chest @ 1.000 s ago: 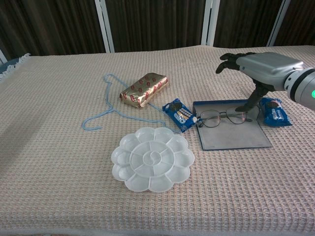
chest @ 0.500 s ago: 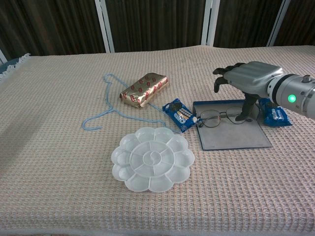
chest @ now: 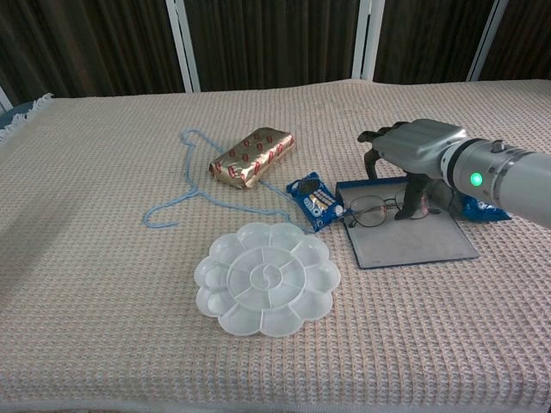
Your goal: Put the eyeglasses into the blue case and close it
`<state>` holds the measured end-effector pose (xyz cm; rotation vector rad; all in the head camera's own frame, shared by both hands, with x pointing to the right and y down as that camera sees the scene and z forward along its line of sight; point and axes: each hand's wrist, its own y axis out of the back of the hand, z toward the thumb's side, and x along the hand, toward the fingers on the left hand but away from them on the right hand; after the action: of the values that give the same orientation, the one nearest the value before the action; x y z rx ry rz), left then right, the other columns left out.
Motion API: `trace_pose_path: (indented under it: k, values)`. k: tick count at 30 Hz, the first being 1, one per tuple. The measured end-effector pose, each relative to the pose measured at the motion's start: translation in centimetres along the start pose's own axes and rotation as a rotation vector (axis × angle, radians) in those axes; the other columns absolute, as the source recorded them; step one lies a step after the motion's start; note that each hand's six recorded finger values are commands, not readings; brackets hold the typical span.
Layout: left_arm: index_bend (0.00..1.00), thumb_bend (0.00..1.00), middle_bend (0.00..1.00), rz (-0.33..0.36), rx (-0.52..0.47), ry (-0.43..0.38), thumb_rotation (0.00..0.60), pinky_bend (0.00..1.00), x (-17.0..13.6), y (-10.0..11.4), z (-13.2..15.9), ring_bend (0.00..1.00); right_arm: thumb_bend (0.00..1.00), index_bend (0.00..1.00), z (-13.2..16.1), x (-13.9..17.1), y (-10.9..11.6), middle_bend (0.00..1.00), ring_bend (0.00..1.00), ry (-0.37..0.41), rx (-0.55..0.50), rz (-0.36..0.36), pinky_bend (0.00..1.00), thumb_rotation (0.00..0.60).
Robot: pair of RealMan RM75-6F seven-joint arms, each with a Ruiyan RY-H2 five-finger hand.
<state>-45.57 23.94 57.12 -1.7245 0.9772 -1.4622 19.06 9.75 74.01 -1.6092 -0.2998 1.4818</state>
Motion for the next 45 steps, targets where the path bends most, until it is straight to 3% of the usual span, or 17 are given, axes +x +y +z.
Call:
trace_pose_path:
  k: [9, 21, 26, 30, 45]
  values:
    - [0.00, 0.41, 0.00, 0.000, 0.001, -0.002, 0.600, 0.03, 0.0, 0.0, 0.0, 0.00, 0.46, 0.58, 0.1, -0.2, -0.1, 0.00, 0.00, -0.003, 0.002, 0.006, 0.00, 0.600]
    - [0.00, 0.41, 0.00, -0.002, 0.002, -0.002, 0.600, 0.03, 0.0, 0.0, 0.1, 0.00, 0.55, 0.65, -0.2, -0.2, 0.0, 0.02, 0.00, -0.021, -0.017, -0.007, 0.00, 0.600]
    - [0.00, 0.41, 0.00, -0.004, 0.004, -0.001, 0.600, 0.03, 0.0, -0.1, 0.1, 0.00, 0.55, 0.46, -0.3, -0.2, -0.1, 0.02, 0.00, -0.021, -0.016, 0.004, 0.00, 0.600]
    - [0.00, 0.41, 0.00, -0.005, 0.005, -0.001, 0.600, 0.03, 0.0, -0.1, 0.1, 0.00, 0.42, 0.36, -0.4, 0.0, -0.1, 0.00, 0.00, -0.016, -0.023, 0.011, 0.00, 0.600]
    - [0.00, 0.42, 0.00, 0.000, 0.006, -0.005, 0.600, 0.03, -0.2, 0.0, 0.2, 0.00, 0.33, 0.34, -1.2, 2.4, 1.8, 0.00, 0.00, 0.008, -0.077, -0.051, 0.00, 0.600]
